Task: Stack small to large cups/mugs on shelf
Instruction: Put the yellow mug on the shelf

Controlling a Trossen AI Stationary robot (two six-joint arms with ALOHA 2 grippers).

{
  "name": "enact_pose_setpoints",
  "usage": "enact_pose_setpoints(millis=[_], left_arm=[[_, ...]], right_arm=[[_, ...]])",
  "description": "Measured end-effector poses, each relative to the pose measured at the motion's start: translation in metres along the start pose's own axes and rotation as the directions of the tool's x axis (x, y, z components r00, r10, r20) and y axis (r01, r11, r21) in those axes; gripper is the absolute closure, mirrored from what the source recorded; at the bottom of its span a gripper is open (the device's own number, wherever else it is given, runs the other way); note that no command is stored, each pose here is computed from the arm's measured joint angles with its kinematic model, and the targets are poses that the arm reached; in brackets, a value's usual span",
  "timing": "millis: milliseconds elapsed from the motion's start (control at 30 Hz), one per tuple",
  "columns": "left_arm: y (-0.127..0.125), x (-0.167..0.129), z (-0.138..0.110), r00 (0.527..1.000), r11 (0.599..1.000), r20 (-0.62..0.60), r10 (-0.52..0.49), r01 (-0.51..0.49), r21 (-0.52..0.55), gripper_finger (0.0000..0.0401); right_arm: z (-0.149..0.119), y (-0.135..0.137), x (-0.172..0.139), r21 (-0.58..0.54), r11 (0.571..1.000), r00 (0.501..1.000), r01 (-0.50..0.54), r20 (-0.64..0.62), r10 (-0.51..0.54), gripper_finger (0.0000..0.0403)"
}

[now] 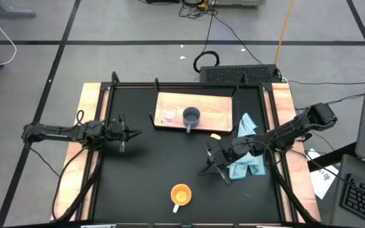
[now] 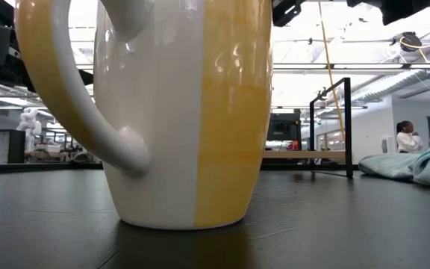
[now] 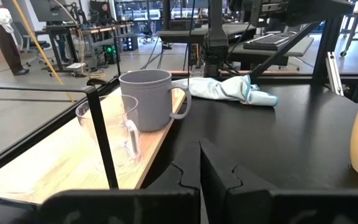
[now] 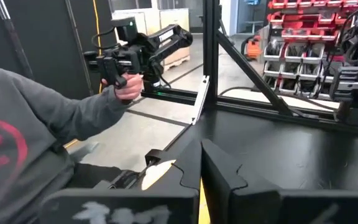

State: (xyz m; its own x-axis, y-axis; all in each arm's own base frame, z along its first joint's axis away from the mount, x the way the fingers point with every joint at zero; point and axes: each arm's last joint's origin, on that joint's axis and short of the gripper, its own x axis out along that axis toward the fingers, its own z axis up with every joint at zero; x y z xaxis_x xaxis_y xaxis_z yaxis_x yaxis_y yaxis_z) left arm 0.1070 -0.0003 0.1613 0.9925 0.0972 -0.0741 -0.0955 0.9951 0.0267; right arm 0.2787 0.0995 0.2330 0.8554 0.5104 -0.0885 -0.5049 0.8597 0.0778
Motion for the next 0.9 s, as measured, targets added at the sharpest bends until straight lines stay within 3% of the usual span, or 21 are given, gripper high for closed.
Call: enact_pose_setpoints(millis=[433, 900], left_arm=[[0.0, 0.0, 0.0, 1.0, 1.0, -0.005, 0.0, 0.0, -0.001, 0.04], [0.0, 0.0, -0.001, 1.0, 1.0, -0.007, -0.006, 0.006, -0.004, 0.04]], right_arm=[[0.011, -0.003, 0.034, -0.069, 0.996, 0.998, -0.062, -0.012, 0.061, 0.0403], [-0.022, 0.007, 0.062, -0.055, 0.992, 0.994, -0.11, 0.018, 0.111, 0.0403]])
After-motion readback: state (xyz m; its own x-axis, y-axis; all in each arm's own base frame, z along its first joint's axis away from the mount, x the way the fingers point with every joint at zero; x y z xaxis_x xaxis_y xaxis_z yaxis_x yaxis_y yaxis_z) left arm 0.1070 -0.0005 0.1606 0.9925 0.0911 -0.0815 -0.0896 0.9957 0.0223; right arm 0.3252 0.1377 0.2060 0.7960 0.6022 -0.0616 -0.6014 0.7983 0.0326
